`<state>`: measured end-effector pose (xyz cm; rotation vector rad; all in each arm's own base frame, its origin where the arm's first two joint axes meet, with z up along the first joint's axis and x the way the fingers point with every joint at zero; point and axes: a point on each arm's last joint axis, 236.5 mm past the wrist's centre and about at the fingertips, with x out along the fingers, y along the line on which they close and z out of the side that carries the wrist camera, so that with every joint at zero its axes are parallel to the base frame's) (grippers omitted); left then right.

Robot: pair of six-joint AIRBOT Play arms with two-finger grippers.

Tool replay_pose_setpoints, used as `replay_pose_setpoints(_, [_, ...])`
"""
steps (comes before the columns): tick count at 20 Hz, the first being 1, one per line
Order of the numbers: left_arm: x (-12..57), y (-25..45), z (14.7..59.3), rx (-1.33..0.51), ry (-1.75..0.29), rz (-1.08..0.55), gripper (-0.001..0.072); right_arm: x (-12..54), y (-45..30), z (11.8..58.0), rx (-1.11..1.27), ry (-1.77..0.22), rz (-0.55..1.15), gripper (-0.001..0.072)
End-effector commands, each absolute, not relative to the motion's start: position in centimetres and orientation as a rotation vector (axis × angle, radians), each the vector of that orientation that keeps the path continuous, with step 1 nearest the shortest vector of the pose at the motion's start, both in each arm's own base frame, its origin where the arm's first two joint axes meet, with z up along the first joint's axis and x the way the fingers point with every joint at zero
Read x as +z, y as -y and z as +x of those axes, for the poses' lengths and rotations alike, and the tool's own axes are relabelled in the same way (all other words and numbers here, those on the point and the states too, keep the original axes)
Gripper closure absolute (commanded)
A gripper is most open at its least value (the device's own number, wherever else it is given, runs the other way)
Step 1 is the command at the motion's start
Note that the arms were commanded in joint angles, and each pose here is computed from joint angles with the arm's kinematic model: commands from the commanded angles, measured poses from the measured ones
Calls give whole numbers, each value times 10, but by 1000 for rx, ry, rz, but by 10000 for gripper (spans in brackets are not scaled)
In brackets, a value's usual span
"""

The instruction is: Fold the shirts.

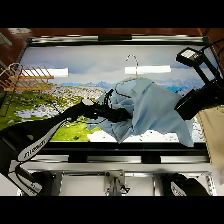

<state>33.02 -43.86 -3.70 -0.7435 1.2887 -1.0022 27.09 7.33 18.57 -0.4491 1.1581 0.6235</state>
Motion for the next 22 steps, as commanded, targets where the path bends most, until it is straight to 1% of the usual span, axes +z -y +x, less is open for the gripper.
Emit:
replay_pose_setpoints(1, [-6,455,347,-1052,-1177,-917,283,186,-74,271,624,-1158,-449,627])
replay_pose_setpoints(2, [-1,456,352,-1053,-1155,-943,334,186,-74,271,624,-1158,-449,627])
replay_pose_setpoints(3, [2,455,356,-1054,-1138,-959,350,186,-74,271,624,-1158,-449,627])
replay_pose_setpoints(4, [3,454,357,-1056,-1130,-958,492,186,-74,271,624,-1158,-449,627])
replay_pose_setpoints(5, [4,453,358,-1070,-1114,-941,603,186,-73,271,624,-1157,-449,627])
replay_pose_setpoints(6, [5,452,358,-1084,-1101,-926,650,186,-73,271,624,-1157,-449,627])
replay_pose_setpoints(8, [5,450,359,-1084,-1101,-926,650,186,-74,271,624,-1158,-449,627])
replay_pose_setpoints(10, [4,444,352,-1143,-1110,-874,648,186,-74,271,624,-1158,-449,627])
replay_pose_setpoints(11, [-2,434,346,-1167,-1142,-823,607,186,-74,271,624,-1158,-449,627])
replay_pose_setpoints(12, [-13,422,342,-1154,-1198,-781,581,186,-74,271,624,-1158,-449,627])
replay_pose_setpoints(13, [-23,409,342,-1133,-1239,-739,581,186,-74,271,624,-1157,-449,627])
replay_pose_setpoints(14, [-28,402,345,-1122,-1249,-718,601,186,-74,272,624,-1156,-450,627])
replay_pose_setpoints(15, [-29,399,348,-1117,-1244,-718,645,186,-74,272,623,-1152,-449,627])
replay_pose_setpoints(17, [-22,407,347,-1133,-1225,-743,652,187,-74,275,619,-1142,-449,627])
replay_pose_setpoints(18, [-21,413,342,-1151,-1221,-737,621,187,-74,276,617,-1136,-448,627])
replay_pose_setpoints(20, [-25,424,330,-1157,-1247,-729,134,187,-75,277,617,-1134,-448,627])
replay_pose_setpoints(21, [-29,429,325,-1152,-1263,-729,101,187,-75,276,618,-1134,-448,627])
replay_pose_setpoints(22, [-32,434,322,-1148,-1267,-735,101,187,-75,276,618,-1134,-448,627])
